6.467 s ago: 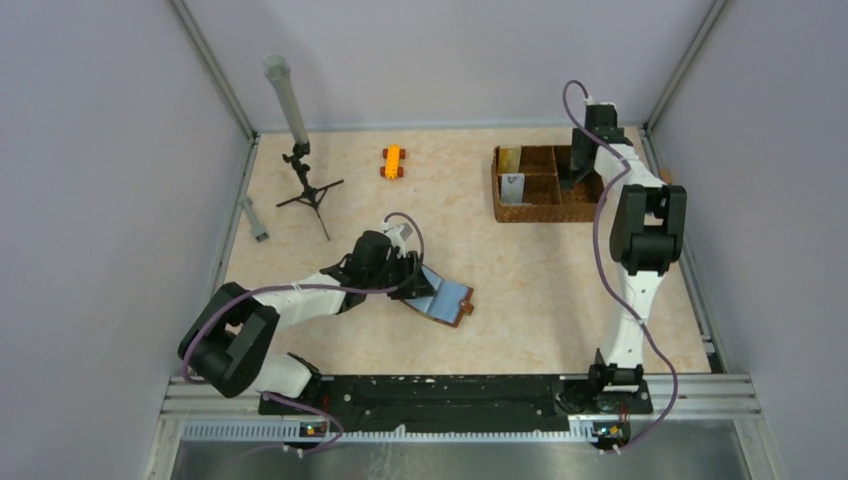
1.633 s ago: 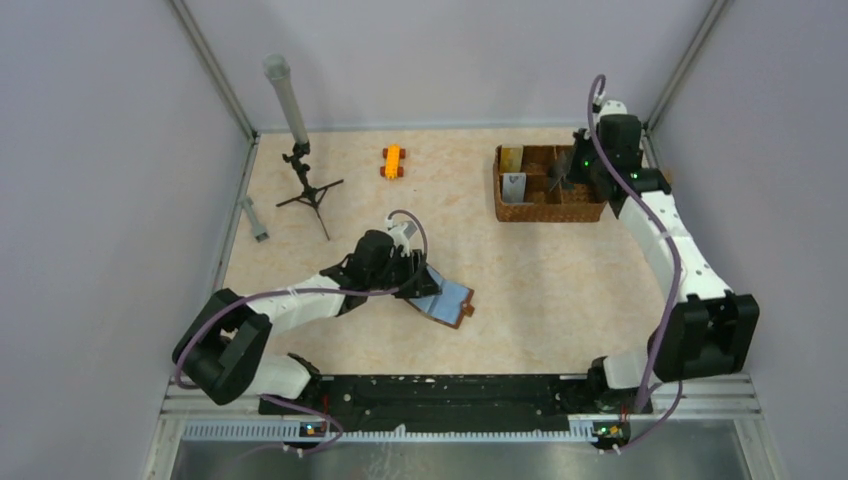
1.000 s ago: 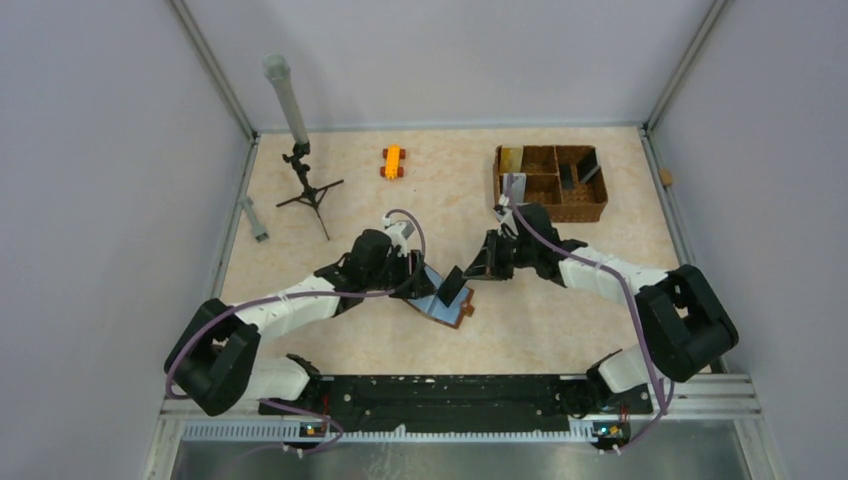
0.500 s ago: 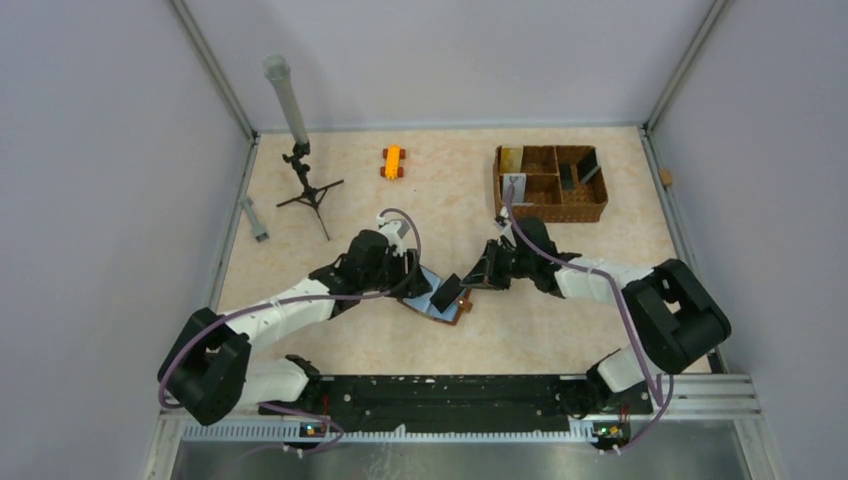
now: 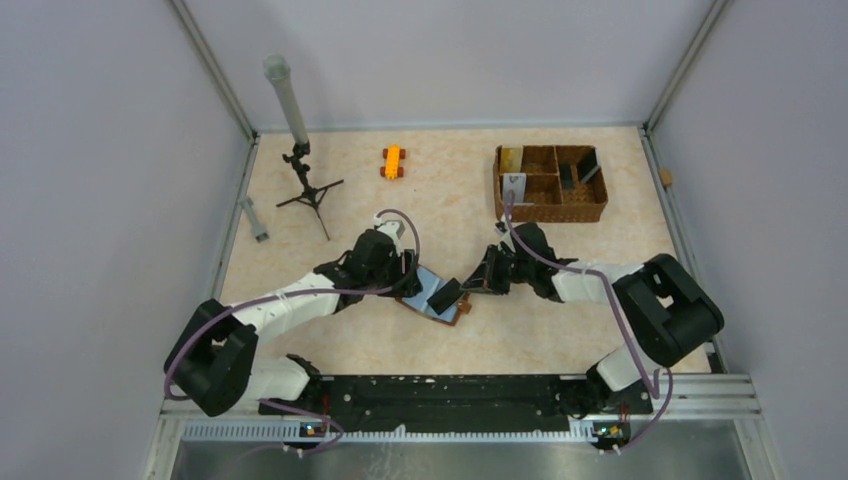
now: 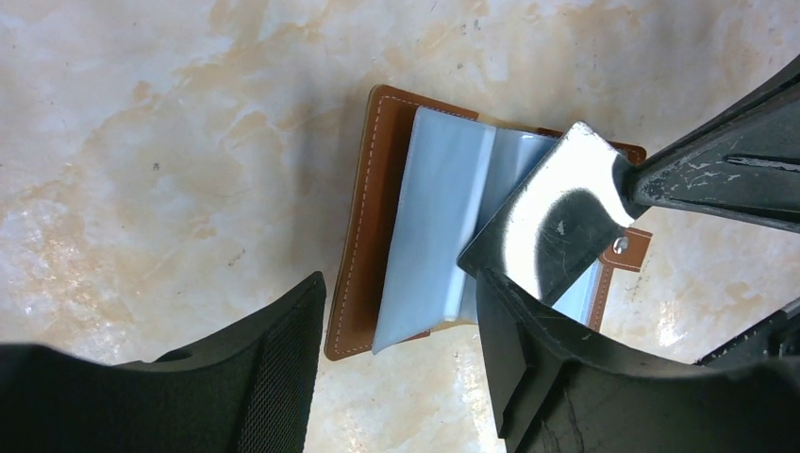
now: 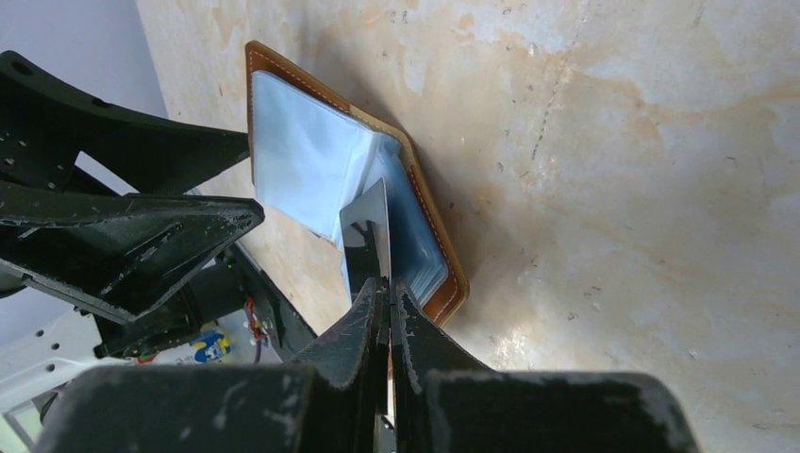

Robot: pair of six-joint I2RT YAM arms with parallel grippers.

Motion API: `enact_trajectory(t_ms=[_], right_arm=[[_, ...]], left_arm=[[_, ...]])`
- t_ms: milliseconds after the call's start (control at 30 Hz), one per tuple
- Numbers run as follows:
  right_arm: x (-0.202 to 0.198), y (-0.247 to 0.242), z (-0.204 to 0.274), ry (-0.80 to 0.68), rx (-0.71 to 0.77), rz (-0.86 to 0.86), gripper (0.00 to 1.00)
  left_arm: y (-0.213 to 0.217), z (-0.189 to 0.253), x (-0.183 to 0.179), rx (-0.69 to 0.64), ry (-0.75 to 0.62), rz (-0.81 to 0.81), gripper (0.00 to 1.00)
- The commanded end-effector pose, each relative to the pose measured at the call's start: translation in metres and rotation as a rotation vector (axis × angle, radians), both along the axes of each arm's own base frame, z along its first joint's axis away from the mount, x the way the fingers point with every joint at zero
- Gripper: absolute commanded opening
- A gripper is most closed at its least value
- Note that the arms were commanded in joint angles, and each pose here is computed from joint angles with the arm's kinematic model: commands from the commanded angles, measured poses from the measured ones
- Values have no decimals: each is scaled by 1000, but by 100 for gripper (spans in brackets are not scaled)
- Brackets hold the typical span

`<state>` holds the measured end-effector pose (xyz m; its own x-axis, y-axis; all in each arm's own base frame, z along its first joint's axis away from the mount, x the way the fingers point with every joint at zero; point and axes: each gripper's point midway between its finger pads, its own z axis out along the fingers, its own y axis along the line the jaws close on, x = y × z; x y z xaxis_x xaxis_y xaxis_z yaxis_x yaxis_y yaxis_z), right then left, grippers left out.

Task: Put the credit cards into the card holder
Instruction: Insert the credit card into the card holder.

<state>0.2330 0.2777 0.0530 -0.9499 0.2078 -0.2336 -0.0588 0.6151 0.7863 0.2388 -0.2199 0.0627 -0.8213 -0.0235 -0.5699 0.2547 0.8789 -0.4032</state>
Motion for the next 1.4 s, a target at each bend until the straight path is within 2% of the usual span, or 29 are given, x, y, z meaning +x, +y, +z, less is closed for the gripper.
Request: enact_trajectory(t_ms=[0,267,533,1367], right_arm=[[1,5,-6,-22,-3,1,0],[0,7,-14,-11,-13,6,0],[2,12,-19,-13,-14,17,0],[18,23,-29,-57,-76,109,0]], left_arm=[[-6,7,9,-31,-8,17,61],[-11,-5,2,-68,38,13,41],[-11,-14,-3,-74,67,13,25],[-16,-12,-9,-66,41,-100,24]])
